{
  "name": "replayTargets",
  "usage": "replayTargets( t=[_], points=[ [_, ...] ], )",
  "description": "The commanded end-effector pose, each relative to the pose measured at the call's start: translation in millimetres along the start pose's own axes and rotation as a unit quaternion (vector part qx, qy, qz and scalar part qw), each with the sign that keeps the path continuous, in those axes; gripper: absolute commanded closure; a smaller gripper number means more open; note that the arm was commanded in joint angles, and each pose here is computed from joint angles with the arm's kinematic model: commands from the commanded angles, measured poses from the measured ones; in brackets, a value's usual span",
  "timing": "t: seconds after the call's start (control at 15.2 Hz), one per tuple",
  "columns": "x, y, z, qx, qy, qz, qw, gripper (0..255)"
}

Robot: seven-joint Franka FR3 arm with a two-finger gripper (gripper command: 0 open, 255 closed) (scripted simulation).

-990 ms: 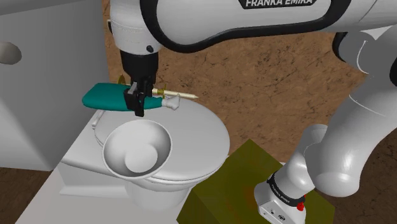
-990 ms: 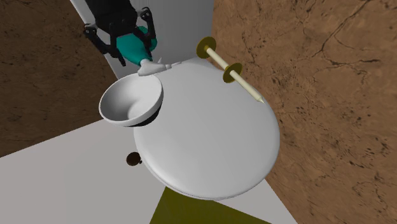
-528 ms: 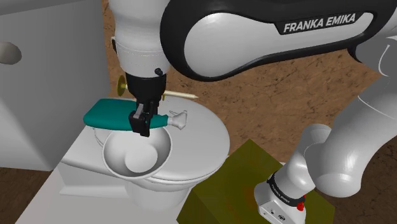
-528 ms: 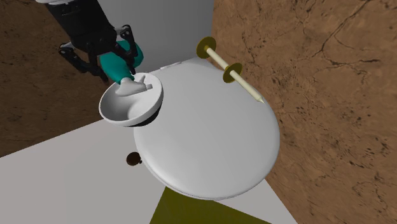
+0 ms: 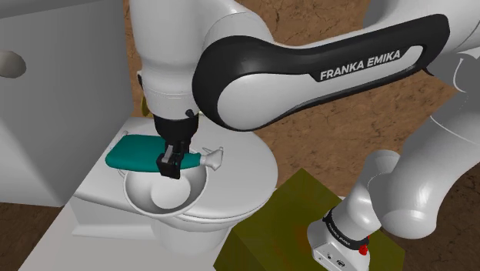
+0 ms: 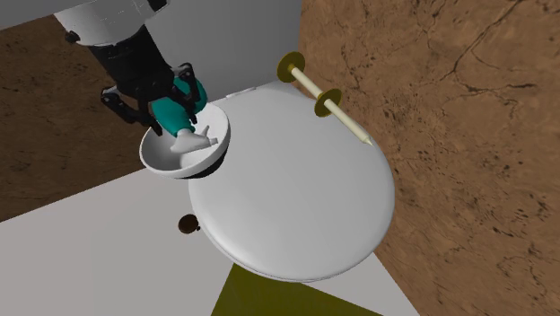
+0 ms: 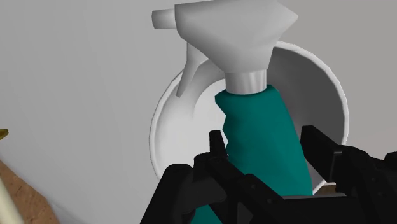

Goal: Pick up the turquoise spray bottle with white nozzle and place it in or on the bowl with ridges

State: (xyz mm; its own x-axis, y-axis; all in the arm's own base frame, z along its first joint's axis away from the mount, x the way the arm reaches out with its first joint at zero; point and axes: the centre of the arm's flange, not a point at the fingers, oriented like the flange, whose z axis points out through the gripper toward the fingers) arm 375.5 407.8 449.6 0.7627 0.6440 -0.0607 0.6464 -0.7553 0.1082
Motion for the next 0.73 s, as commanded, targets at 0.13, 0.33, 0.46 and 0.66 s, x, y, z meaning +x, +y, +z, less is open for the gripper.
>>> replayTargets(
  t=[0.13, 0.33, 0.46, 0.66],
  points=[
    [0.7, -1.3, 15.8, 0.000, 0.000, 0.000, 1.0000, 255],
    [0.8, -1.3, 15.8, 0.000, 0.000, 0.000, 1.0000, 255],
    [0.8, -1.3, 15.8, 0.000, 0.000, 0.000, 1.0000, 255],
    [0.8, -1.3, 15.8, 0.000, 0.000, 0.000, 1.0000, 0]
  ],
)
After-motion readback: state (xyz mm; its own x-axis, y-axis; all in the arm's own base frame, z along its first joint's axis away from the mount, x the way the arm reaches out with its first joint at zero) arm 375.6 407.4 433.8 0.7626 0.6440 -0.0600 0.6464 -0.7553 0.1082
